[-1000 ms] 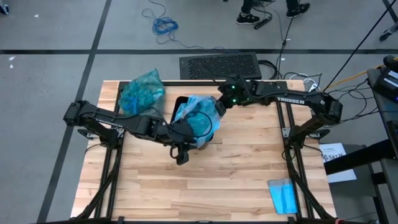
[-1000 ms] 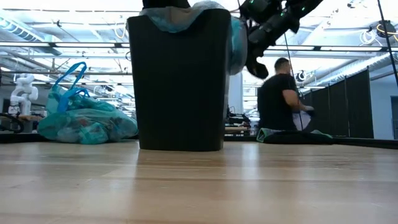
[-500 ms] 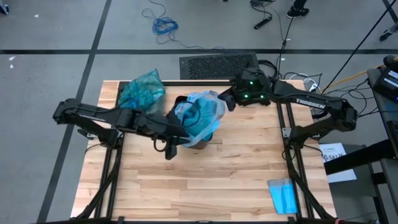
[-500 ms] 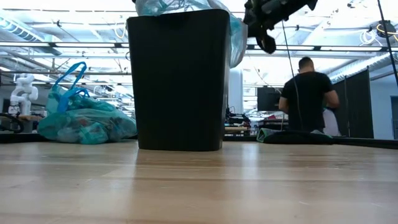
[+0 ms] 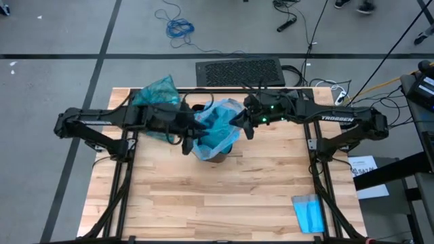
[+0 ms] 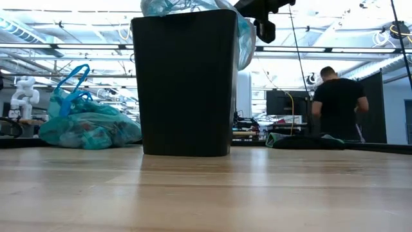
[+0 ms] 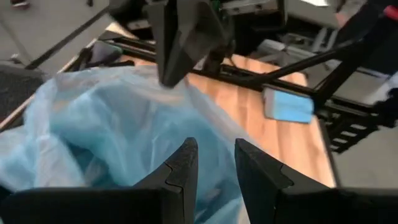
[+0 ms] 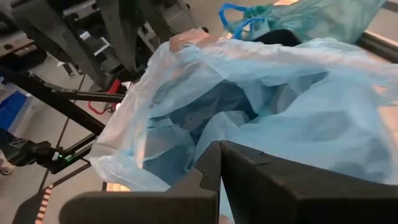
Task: Place trash/remove bag and relplace
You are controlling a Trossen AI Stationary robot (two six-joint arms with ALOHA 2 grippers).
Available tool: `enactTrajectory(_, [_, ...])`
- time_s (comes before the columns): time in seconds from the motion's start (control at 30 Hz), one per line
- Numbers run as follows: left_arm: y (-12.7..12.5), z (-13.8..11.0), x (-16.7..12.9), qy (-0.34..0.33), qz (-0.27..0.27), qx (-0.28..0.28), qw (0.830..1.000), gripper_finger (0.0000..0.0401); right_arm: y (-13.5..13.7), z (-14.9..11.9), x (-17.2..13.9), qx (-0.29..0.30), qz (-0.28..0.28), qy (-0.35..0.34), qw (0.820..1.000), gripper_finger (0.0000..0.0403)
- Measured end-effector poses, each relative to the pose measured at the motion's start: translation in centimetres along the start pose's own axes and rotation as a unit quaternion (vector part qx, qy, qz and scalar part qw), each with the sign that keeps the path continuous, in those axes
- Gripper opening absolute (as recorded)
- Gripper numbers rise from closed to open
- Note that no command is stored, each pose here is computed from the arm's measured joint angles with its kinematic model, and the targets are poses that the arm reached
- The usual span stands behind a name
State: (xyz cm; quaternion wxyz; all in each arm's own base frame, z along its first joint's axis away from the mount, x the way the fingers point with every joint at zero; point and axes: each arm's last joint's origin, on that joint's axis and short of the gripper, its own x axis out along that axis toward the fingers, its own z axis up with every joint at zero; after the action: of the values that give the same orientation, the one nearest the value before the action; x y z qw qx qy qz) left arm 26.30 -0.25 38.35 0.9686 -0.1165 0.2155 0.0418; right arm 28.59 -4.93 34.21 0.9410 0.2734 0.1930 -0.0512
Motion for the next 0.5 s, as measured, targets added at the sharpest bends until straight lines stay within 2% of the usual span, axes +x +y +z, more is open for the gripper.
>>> enactTrajectory(0.13, [1.1, 0.6, 0.9, 0.014, 0.005, 0.008, 1.000, 0.0102, 0.1, -0.1, 0.8, 0.009, 0.006, 0.000, 1.000, 0.0000])
enactTrajectory(0.37, [4.0, -0.7, 2.2, 0.108, 0.053, -0.008, 0.993, 0.0102, 0.9, -0.7, 1.2, 0.016, 0.019, 0.010, 1.000, 0.0000])
enactTrajectory(0.5, [5.0, -0.9, 2.0, 0.124, 0.086, -0.012, 0.989, 0.0102, 1.5, -1.2, 1.3, 0.022, 0.027, 0.023, 0.999, 0.0000])
